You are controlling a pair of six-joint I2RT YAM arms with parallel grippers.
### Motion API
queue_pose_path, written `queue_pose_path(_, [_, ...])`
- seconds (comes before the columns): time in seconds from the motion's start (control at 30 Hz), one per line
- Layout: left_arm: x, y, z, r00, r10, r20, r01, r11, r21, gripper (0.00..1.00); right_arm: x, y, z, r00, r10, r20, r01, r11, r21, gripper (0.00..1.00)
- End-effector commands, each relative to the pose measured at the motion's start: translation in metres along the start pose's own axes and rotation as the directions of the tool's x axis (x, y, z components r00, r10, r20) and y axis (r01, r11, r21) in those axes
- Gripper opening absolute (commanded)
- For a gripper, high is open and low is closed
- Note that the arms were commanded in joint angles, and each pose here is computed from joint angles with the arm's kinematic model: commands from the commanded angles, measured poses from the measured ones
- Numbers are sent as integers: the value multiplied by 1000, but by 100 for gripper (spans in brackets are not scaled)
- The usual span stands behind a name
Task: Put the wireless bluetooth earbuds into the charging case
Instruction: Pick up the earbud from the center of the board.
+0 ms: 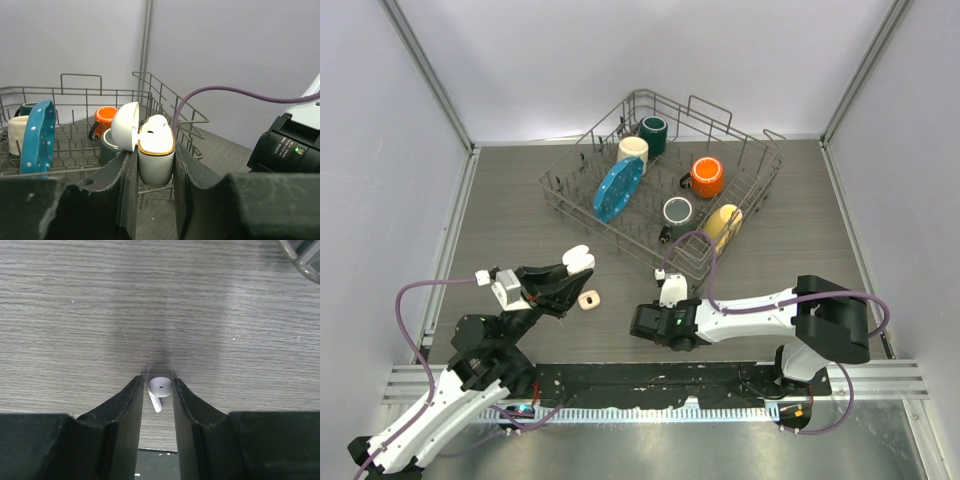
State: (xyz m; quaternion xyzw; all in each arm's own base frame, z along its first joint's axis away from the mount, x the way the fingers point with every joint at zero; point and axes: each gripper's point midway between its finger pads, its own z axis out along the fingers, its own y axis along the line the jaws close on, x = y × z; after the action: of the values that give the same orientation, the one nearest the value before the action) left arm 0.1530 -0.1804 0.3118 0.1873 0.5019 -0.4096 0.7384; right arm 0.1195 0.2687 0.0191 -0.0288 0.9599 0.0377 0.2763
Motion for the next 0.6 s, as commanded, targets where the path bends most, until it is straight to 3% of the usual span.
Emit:
queue_pose_path(0.0, [-18, -1, 2, 999, 2, 49, -2, 1000, -5, 0, -3, 3, 1, 1000, 3, 10, -3, 1000, -2, 34])
queue_pose_path(0.57, [-17, 1, 2, 999, 4, 51, -3, 1000, -13, 0, -6, 3, 2, 1000, -7, 24, 7, 1000, 8, 34])
